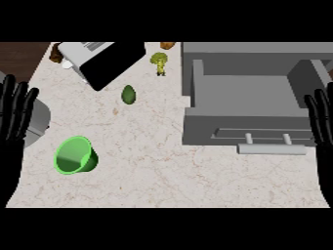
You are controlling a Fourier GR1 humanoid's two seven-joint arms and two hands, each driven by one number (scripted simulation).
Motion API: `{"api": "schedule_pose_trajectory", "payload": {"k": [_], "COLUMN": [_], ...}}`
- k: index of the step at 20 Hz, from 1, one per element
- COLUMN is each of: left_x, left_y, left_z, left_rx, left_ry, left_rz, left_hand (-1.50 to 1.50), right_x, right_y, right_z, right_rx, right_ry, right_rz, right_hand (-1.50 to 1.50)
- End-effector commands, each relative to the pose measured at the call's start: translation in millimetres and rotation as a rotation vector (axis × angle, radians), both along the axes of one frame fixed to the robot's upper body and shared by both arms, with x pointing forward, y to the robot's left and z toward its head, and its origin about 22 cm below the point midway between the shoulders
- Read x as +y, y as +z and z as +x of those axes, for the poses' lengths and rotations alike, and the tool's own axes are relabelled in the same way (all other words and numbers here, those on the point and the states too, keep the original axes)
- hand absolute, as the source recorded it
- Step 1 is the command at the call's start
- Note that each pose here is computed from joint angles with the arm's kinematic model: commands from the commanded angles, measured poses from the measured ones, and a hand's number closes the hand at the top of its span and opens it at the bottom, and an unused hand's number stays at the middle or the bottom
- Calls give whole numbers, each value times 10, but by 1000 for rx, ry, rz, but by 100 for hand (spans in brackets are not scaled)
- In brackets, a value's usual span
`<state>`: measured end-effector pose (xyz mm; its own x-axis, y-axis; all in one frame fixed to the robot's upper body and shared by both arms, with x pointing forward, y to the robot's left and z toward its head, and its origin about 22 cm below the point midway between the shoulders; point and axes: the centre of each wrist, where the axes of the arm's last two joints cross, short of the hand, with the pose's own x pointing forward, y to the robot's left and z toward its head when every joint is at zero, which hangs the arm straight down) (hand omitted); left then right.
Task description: Pick up the cup, place it into the drawer and close the drawer
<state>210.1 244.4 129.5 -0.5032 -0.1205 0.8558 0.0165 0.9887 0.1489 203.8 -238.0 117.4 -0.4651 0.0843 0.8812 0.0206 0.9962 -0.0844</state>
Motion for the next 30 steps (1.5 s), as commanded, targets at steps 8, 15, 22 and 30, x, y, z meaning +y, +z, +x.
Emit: {"api": "schedule_pose_trajectory", "payload": {"k": [8,15,22,30], "left_x": [515,1212,1306,1381], "left_y": [-365,-533,-1180,-1582], "left_z": [-93,130,244,133], "left_rx": [259,278,392,426], "left_ry": [-344,-353,-304,-210], "left_rz": [-222,-256,-210,-162], "left_hand": [-150,-150,-150,-150], "right_x": [50,26,-111,-136], "right_y": [-30,-115,138,174], "right_z": [28,333,396,678], "right_rx": [79,104,84,65], "right_ry": [146,192,198,186], "right_rz": [-70,-55,-70,-83], "right_hand": [-150,-150,-150,-150]}}
